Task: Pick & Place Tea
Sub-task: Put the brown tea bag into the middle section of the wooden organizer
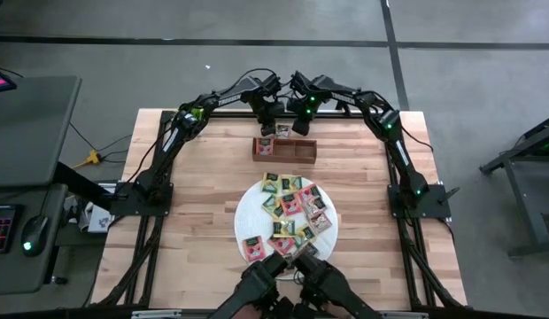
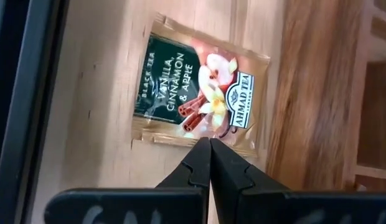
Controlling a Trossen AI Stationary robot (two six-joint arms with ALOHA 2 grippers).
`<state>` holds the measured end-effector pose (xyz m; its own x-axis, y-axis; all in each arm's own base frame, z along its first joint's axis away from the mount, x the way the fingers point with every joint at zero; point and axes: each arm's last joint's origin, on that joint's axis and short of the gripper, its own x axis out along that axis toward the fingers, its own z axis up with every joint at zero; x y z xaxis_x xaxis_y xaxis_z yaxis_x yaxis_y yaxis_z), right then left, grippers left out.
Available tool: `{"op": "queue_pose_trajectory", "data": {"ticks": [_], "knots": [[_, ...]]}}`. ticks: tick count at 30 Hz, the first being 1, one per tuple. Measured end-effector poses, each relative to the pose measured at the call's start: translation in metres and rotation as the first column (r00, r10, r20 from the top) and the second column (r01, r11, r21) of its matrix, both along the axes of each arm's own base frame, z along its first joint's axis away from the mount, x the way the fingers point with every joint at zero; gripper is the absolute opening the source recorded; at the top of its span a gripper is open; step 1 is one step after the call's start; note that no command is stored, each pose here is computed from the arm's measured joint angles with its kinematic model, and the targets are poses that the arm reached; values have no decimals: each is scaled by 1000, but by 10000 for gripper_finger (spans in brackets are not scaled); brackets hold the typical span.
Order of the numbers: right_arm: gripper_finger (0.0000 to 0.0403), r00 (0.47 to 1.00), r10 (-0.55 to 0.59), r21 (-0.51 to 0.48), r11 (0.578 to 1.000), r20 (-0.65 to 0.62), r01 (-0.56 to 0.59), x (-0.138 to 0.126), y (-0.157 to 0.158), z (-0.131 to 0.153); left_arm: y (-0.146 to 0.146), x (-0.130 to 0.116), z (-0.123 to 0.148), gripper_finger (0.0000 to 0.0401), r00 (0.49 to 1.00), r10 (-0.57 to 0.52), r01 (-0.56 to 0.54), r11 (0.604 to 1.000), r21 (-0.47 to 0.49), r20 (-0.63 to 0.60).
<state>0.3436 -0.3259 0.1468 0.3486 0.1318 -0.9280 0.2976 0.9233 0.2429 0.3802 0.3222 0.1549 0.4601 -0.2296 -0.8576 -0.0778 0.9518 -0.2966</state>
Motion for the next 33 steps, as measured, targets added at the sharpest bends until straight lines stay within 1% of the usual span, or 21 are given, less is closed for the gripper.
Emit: {"op": "queue_pose_trajectory", "data": {"ticks": [2, 5, 9, 11, 13, 16, 19, 23, 27, 33], "knots": [[12, 1000, -9, 35, 999, -20, 10, -5, 0, 0, 1, 1, 1, 0, 1000, -5, 5, 1000, 5, 14], [12, 999, -26, 53, 998, -34, 28, -11, -2, 3, 0, 1, 1, 0, 1000, -10, 10, 1000, 2, 17], [12, 997, -76, 46, 996, -23, 77, -19, -8, 15, 0, 1, 2, 0, 1000, -9, 9, 1000, -1, 19], [12, 994, -104, 36, 994, -17, 104, -25, -11, 23, 0, 0, 1, 0, 1000, 17, -17, 1000, 0, -10], [12, 992, -124, 19, 992, 0, 124, -30, -14, 33, 1, -1, 1, 0, 998, 42, -41, 999, 12, -39], [12, 989, -143, -9, 990, 36, 143, -37, -18, 49, -1, 0, 0, 0, 996, 50, -46, 998, 51, -74], [12, 984, -165, -26, 986, 60, 167, -46, -21, 62, -4, 2, 3, 0, 995, 39, -34, 998, 53, -87], [12, 977, -188, -55, 979, 101, 194, -59, -23, 87, -5, 4, 12, 0, 998, 6, -1, 997, 77, -69], [12, 968, -207, -93, 971, 143, 222, -73, -24, 111, -5, 5, 10, 0, 997, 2, 3, 997, 75, -75], [12, 956, -224, -136, 958, 190, 251, -92, -19, 145, -6, 4, 10, 0, 997, 12, -9, 999, 40, -70]]}}
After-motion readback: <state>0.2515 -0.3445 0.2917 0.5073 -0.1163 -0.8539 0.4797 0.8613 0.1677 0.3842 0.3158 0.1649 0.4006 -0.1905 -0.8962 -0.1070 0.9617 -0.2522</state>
